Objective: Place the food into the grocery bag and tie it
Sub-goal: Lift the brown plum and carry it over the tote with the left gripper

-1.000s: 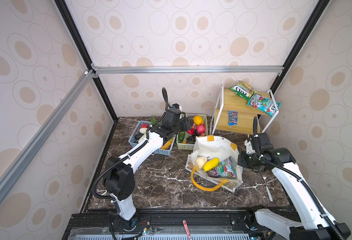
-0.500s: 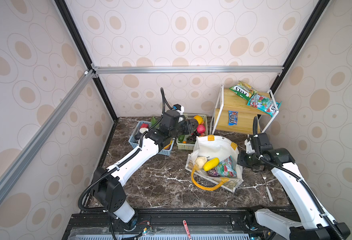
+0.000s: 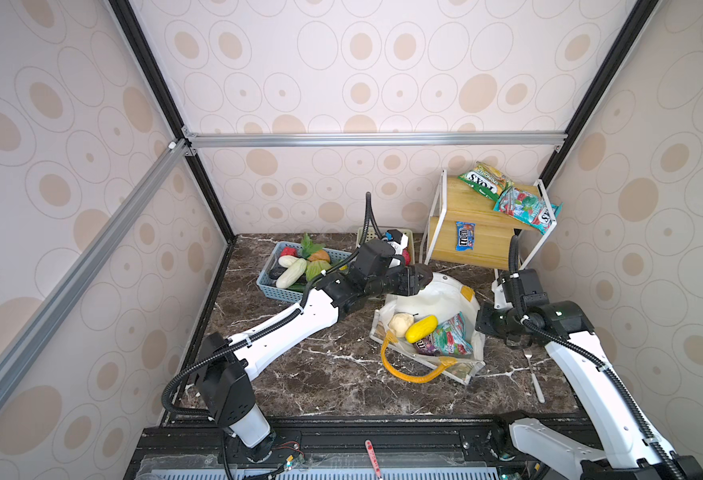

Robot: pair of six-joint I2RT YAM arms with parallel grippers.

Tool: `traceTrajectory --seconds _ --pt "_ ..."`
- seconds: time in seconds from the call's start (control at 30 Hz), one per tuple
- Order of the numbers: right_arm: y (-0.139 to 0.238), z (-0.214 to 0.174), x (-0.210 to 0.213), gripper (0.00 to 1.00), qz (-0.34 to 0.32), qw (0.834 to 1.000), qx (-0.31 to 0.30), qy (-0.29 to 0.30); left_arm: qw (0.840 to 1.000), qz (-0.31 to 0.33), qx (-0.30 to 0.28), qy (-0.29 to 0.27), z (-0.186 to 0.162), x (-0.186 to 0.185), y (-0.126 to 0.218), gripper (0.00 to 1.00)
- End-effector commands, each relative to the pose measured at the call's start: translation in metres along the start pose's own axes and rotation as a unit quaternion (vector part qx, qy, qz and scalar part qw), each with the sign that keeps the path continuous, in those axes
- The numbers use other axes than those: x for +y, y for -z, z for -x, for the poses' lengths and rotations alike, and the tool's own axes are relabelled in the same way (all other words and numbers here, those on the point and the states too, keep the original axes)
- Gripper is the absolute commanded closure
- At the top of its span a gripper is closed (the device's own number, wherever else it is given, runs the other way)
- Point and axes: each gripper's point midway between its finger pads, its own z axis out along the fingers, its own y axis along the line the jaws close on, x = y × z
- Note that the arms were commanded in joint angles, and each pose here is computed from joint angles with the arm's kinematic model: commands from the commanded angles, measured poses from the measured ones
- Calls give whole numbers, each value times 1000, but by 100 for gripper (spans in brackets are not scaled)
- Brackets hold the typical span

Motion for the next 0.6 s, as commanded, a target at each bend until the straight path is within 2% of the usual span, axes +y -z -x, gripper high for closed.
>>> traceTrajectory --seconds 0.0,0.27,0.57 --pt "0 -5 -5 91 -8 1000 1 0 1000 -17 -2 -19 2 -20 -3 44" --pt "-5 -3 -3 91 -6 1000 6 -2 998 -10 35 -50 -27 -33 -15 44" --pt "-4 0 -1 91 -4 1000 3 -4 994 20 73 -75 -58 -20 -34 44"
